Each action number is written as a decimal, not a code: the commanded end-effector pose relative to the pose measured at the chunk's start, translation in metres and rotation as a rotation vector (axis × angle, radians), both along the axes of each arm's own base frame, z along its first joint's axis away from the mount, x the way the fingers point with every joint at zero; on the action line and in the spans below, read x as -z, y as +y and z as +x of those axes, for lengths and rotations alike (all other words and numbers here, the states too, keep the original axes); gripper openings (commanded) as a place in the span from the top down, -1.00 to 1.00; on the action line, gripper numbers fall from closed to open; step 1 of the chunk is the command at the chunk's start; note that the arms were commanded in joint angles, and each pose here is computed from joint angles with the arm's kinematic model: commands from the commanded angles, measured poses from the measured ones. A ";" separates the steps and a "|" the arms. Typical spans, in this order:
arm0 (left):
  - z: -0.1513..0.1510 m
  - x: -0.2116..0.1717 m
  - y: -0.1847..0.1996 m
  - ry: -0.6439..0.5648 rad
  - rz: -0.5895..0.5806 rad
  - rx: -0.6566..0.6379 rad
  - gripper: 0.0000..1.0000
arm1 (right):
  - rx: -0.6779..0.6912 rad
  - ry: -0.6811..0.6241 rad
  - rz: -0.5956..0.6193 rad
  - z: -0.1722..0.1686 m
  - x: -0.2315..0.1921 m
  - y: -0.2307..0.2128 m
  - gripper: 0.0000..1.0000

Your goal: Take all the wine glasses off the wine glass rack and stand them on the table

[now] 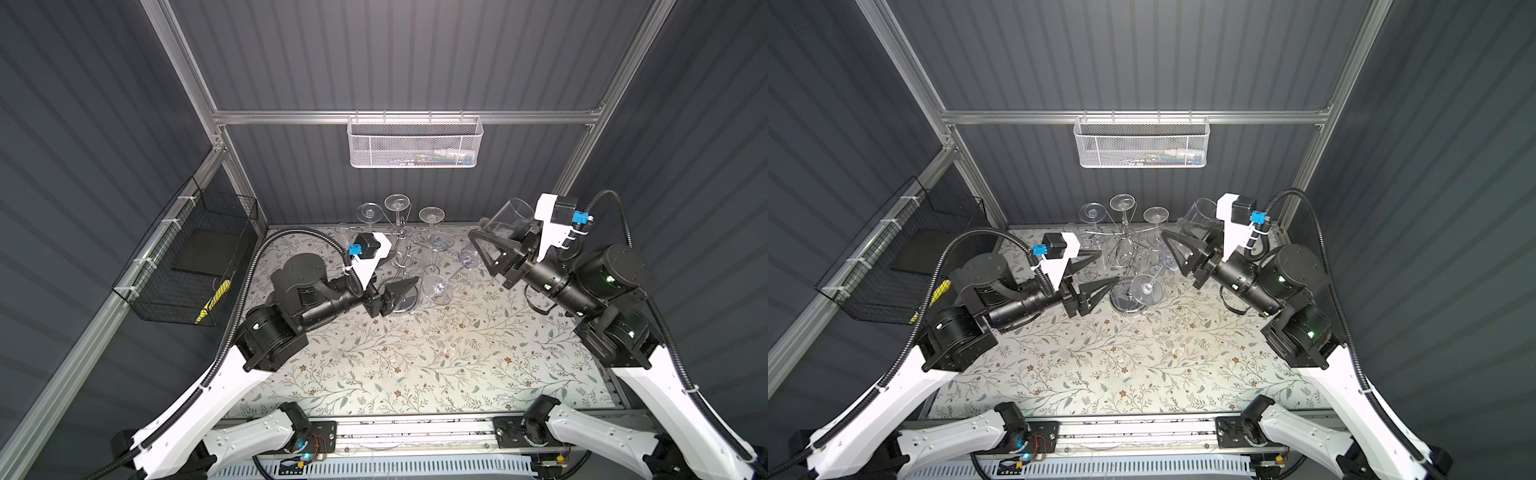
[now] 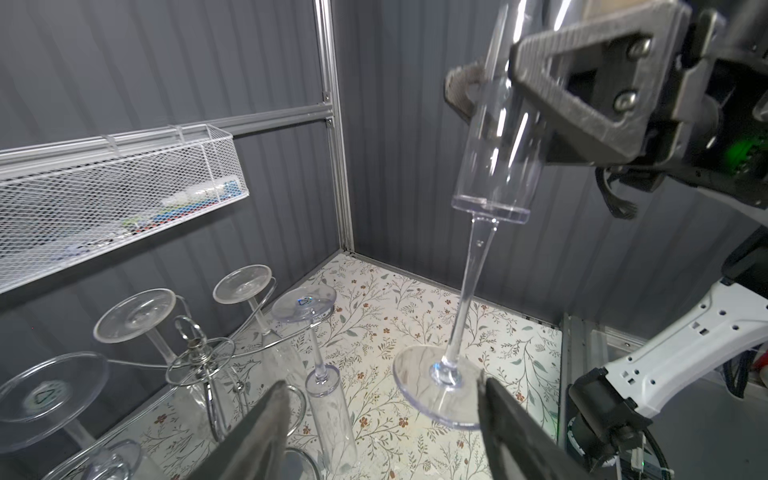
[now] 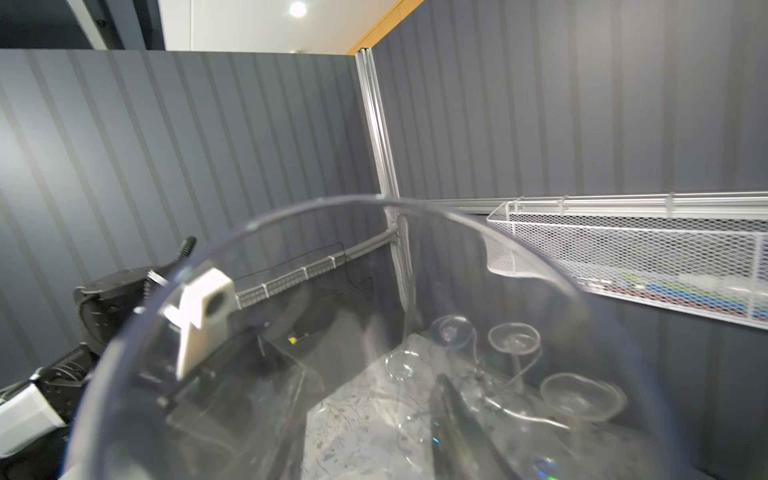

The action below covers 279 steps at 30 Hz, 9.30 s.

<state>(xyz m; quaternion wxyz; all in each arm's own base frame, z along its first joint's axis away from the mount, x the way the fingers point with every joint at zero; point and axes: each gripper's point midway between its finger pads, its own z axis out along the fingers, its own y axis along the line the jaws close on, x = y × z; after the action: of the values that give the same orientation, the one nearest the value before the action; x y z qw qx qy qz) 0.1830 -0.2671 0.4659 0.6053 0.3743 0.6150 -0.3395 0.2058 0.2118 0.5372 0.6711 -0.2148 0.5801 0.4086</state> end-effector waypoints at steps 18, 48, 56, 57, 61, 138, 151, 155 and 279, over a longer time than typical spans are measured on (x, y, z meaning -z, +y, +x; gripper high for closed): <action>0.001 0.013 0.049 0.064 -0.077 -0.197 -0.50 | 0.346 0.032 -0.156 0.011 0.063 -0.063 0.27; 0.008 0.018 0.069 0.096 -0.122 -0.302 -0.50 | 0.523 0.053 -0.274 0.078 0.150 -0.085 0.25; 0.022 0.017 0.085 0.107 -0.201 -0.424 -0.47 | 0.554 0.100 -0.277 0.122 0.183 -0.099 0.25; 0.024 0.018 0.087 0.103 -0.213 -0.439 -0.47 | 0.556 0.104 -0.275 0.127 0.186 -0.101 0.25; 0.032 0.019 0.093 0.093 -0.232 -0.497 -0.47 | 0.566 0.123 -0.286 0.152 0.199 -0.106 0.25; 0.076 0.046 0.074 0.111 -0.166 -0.636 -0.53 | 0.625 0.097 -0.350 0.349 0.340 -0.104 -0.68; 0.073 0.045 0.077 0.098 -0.158 -0.634 -0.56 | 0.650 0.044 -0.355 0.337 0.309 -0.109 -0.98; 0.069 0.043 0.082 0.090 -0.164 -0.633 -0.58 | 0.679 0.031 -0.360 0.328 0.292 -0.120 -0.98; 0.023 0.088 0.139 0.275 -0.227 -0.659 -0.64 | -0.062 0.991 0.415 0.132 0.180 0.004 -0.05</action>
<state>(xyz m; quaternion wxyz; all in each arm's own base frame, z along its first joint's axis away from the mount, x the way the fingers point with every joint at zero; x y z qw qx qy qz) 0.2063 -0.1301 0.3834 0.6349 0.0451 0.7327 -0.2410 0.3329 0.2139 0.3551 0.3378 0.1200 0.7381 0.5715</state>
